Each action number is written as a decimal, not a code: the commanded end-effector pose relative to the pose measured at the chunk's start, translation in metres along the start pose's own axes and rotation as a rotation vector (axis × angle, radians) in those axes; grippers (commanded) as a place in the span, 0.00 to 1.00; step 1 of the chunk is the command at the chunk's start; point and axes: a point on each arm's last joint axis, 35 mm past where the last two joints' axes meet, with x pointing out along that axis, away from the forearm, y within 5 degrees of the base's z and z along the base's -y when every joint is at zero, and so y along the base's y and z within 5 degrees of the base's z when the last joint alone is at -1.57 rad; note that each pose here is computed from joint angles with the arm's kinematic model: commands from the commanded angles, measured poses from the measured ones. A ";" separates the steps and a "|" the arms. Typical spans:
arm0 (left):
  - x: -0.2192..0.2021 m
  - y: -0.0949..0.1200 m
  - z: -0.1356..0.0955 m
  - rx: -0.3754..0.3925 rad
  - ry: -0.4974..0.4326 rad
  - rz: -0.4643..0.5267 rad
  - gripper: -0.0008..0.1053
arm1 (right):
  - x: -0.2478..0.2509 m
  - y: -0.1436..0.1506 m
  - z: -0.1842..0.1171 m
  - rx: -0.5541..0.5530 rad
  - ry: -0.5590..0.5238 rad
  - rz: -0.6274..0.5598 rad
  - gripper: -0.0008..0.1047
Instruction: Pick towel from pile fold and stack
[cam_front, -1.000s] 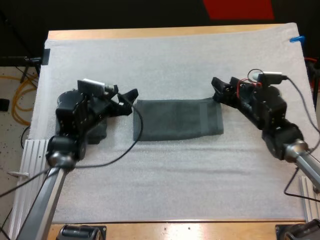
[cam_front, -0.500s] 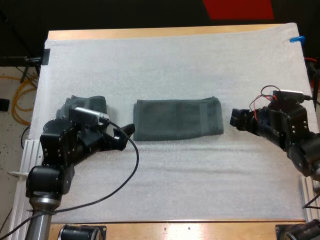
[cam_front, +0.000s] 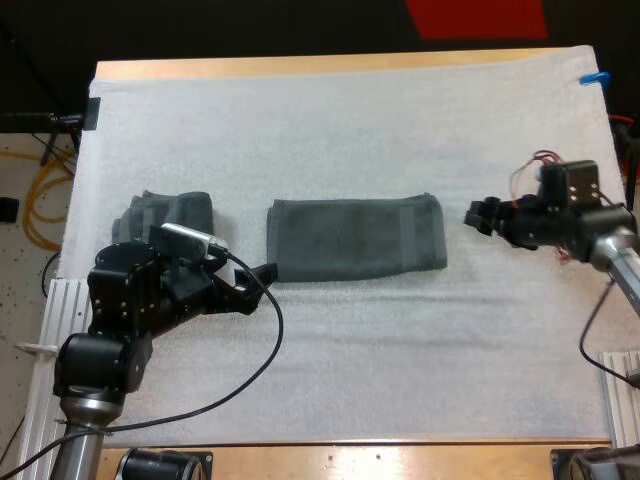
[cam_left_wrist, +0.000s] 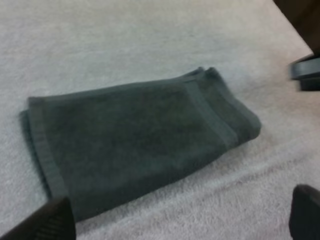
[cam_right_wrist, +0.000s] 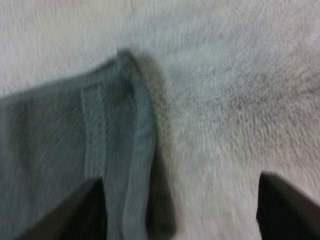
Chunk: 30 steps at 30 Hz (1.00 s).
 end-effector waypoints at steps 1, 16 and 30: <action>-0.002 -0.004 0.001 0.012 -0.002 -0.017 0.79 | 0.004 0.001 0.006 -0.016 -0.001 0.053 0.60; 0.000 -0.007 -0.005 0.009 0.047 -0.037 0.79 | 0.080 -0.005 0.016 0.060 0.166 0.237 0.60; 0.000 -0.007 -0.005 0.008 0.048 -0.035 0.79 | 0.109 0.011 -0.003 0.065 0.272 0.253 0.34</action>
